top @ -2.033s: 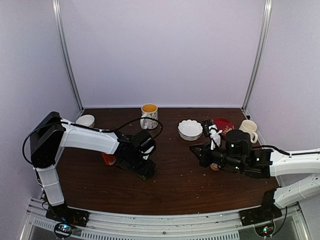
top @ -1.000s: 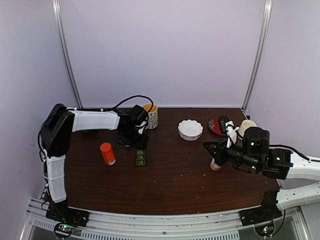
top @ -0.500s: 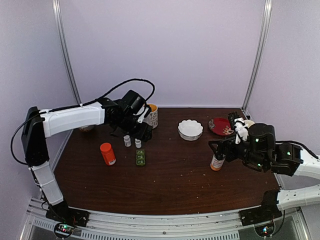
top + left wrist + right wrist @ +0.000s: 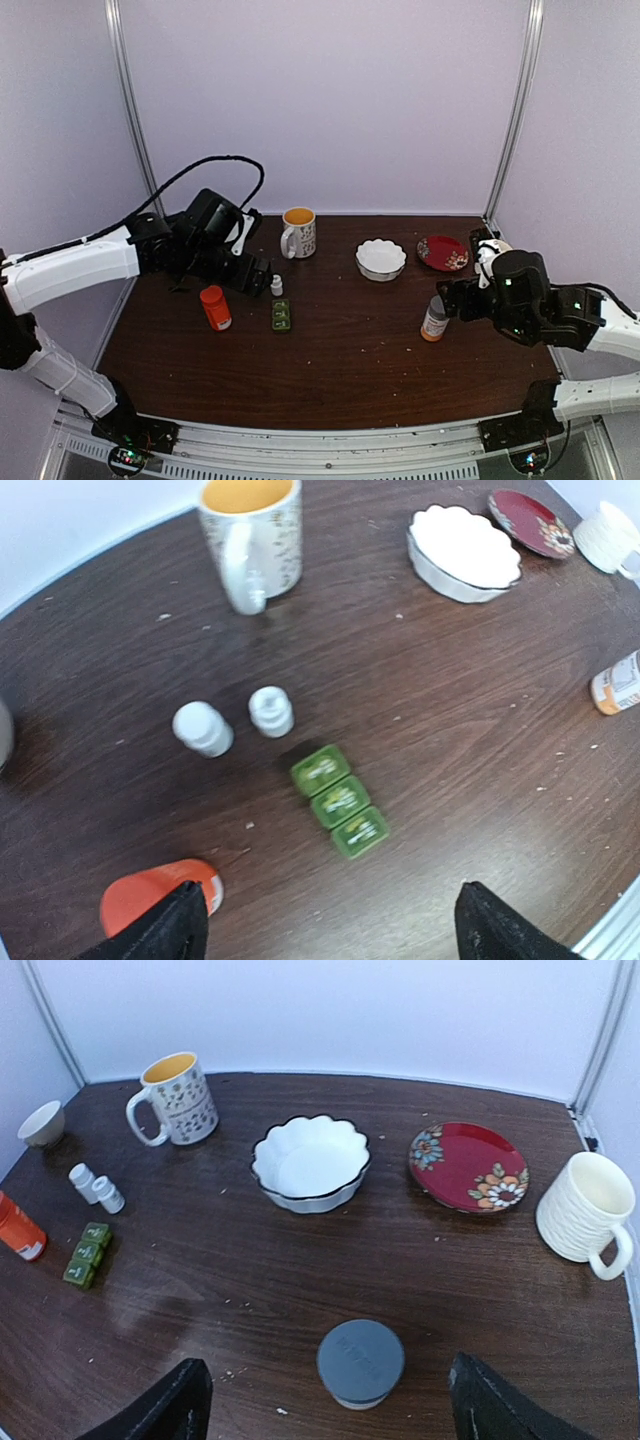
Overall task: Sort the pills into containers
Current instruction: Reset both arms
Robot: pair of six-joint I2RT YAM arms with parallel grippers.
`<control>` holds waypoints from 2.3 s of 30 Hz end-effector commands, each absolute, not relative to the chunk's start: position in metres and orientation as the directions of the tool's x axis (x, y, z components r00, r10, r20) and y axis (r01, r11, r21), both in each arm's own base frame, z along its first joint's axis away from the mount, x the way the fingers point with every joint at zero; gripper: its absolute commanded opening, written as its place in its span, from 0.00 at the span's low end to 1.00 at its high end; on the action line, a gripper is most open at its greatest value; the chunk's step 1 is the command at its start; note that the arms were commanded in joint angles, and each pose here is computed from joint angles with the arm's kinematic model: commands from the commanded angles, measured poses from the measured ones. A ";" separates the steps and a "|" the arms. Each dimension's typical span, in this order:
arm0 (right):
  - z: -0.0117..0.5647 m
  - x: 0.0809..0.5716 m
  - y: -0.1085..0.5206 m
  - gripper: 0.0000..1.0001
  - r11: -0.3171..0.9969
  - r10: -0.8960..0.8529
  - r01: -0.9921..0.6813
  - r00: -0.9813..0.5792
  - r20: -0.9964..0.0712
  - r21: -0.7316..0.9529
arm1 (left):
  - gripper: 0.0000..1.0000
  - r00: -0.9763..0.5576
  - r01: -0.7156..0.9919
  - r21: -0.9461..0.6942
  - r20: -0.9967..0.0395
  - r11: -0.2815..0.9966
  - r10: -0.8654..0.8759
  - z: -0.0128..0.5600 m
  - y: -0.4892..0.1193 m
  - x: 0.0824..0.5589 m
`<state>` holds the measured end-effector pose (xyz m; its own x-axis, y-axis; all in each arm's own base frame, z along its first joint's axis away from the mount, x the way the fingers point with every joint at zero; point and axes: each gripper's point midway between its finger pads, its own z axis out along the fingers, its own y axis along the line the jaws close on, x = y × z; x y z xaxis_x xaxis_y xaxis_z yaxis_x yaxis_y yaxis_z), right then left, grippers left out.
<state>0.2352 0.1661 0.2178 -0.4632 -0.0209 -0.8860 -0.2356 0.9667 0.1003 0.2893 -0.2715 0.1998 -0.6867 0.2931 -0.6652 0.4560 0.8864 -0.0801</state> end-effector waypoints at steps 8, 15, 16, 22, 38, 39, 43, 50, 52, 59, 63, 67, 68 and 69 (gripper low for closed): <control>0.245 0.264 0.064 0.90 0.992 0.107 0.084 -0.203 -0.973 0.091 | 0.96 -0.615 0.115 -0.090 -0.789 0.989 0.000 0.224 -0.133 0.301; 0.260 0.271 0.039 0.91 0.991 0.000 0.132 -0.031 -1.000 -0.004 | 0.98 -0.420 -0.166 -0.029 -0.902 0.986 -0.097 0.228 -0.048 0.300; 0.257 0.275 0.036 0.91 0.989 -0.040 0.144 -0.032 -0.999 -0.044 | 0.98 -0.382 -0.189 -0.022 -0.919 0.982 -0.095 0.229 -0.041 0.300; 0.240 0.278 0.020 0.79 0.988 -0.049 0.154 0.182 -0.982 -0.020 | 0.97 -0.261 -0.283 0.087 -0.965 0.955 0.011 0.224 -0.009 0.299; 0.194 0.341 -0.005 0.85 0.988 -0.026 0.153 0.089 -0.996 -0.012 | 0.98 -0.093 -0.278 0.204 -0.978 0.938 0.185 0.192 0.030 0.328; 0.189 0.346 -0.005 0.86 0.988 -0.027 0.152 0.080 -0.996 -0.015 | 0.97 -0.103 -0.282 0.210 -0.977 0.936 0.188 0.189 0.031 0.333; 0.183 0.357 -0.011 0.96 0.982 -0.015 0.190 0.043 -0.999 -0.007 | 0.98 -0.160 -0.252 0.255 -0.962 0.933 0.220 0.182 0.027 0.361; 0.181 0.366 -0.014 1.00 0.977 -0.018 0.211 0.014 -1.000 -0.014 | 0.97 -0.129 -0.242 0.242 -0.968 0.940 0.216 0.176 0.030 0.387; 0.180 0.367 -0.014 1.00 0.978 -0.016 0.210 0.007 -1.000 -0.014 | 0.98 -0.152 -0.229 0.214 -0.971 0.950 0.182 0.172 0.037 0.390; 0.180 0.367 -0.014 1.00 0.977 -0.018 0.211 0.010 -1.000 -0.015 | 0.98 -0.115 -0.122 0.156 -0.983 0.980 0.142 0.162 0.037 0.391; 0.180 0.367 -0.014 1.00 0.978 -0.018 0.210 0.010 -1.000 -0.015 | 0.98 -0.110 -0.119 0.158 -0.983 0.980 0.145 0.163 0.037 0.392; 0.181 0.367 -0.014 1.00 0.977 -0.018 0.213 0.011 -1.000 -0.015 | 0.98 -0.111 -0.119 0.162 -0.983 0.980 0.149 0.163 0.037 0.392; 0.181 0.367 -0.014 1.00 0.977 -0.018 0.212 0.010 -1.000 -0.015 | 0.98 -0.112 -0.118 0.162 -0.983 0.980 0.149 0.163 0.037 0.391; 0.181 0.367 -0.014 1.00 0.977 -0.018 0.212 0.011 -1.000 -0.015 | 0.98 -0.111 -0.118 0.162 -0.983 0.980 0.149 0.163 0.037 0.392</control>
<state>0.3650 -0.0116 0.1769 0.0001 -0.0253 -0.9997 0.2022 0.9790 -0.0248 0.3895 0.0398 0.1502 -0.1706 0.1514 -0.9736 -0.1292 0.9762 0.1744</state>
